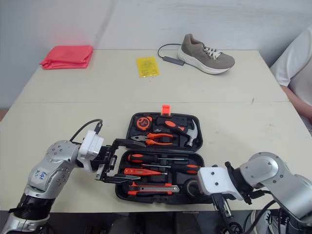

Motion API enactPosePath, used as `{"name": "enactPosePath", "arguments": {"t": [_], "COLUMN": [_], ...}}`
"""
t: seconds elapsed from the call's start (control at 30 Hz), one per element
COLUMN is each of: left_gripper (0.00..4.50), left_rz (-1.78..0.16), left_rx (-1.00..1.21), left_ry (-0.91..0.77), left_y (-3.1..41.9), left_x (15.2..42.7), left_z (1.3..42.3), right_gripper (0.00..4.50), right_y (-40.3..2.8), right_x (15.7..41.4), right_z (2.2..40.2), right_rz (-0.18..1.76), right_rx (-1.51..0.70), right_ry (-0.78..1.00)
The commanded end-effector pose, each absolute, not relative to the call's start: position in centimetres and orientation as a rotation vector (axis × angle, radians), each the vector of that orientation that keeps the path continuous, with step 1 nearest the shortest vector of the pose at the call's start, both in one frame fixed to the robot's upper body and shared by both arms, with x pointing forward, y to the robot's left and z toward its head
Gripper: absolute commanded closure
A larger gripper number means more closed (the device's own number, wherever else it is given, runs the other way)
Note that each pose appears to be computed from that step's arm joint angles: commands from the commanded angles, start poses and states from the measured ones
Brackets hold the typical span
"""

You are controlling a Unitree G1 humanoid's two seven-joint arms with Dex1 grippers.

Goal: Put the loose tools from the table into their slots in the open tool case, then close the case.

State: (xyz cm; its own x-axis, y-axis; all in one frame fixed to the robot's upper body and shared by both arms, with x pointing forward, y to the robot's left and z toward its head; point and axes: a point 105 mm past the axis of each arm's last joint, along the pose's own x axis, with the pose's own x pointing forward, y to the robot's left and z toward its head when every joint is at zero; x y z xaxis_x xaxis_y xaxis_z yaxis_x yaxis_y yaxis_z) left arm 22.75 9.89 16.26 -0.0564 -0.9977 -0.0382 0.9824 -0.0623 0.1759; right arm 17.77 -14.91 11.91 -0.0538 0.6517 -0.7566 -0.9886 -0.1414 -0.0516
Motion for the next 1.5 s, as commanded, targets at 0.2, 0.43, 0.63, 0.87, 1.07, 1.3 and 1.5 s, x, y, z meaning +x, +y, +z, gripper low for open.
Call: {"name": "enactPosePath", "arguments": {"t": [0.2,0.43,0.63,0.87,1.07,1.3,1.5], "left_gripper": [0.00,0.00,0.00,0.00,0.00,0.00,0.00], "left_rz": [-1.648,-1.640,-1.634,-1.632,-1.626,-1.625,-1.610], "left_rx": [0.180,0.184,0.182,0.177,0.174,0.171,0.179], "left_ry": [-0.158,-0.156,-0.150,-0.145,-0.145,-0.133,-0.145], "left_y": [9.3,9.3,9.4,9.4,9.5,9.8,9.9], "left_x": [21.8,22.0,21.9,22.0,22.0,22.3,22.5], "left_z": [17.3,17.4,17.2,17.1,17.0,16.8,16.9], "right_gripper": [4.38,4.38,4.38,3.54,1.29,1.29,1.81], "right_y": [-14.1,-15.0,-15.3,-15.6,-15.2,-15.1,-14.2], "right_x": [18.5,18.6,18.6,18.1,17.7,16.8,17.7], "right_z": [11.2,9.6,9.9,9.3,11.4,15.4,16.7], "right_rz": [1.539,1.485,1.467,1.457,1.537,1.615,1.506], "right_rx": [-0.747,-0.803,-0.821,-0.797,-0.800,-0.654,-0.403], "right_ry": [0.549,0.674,0.729,0.765,0.685,0.621,0.305]}}
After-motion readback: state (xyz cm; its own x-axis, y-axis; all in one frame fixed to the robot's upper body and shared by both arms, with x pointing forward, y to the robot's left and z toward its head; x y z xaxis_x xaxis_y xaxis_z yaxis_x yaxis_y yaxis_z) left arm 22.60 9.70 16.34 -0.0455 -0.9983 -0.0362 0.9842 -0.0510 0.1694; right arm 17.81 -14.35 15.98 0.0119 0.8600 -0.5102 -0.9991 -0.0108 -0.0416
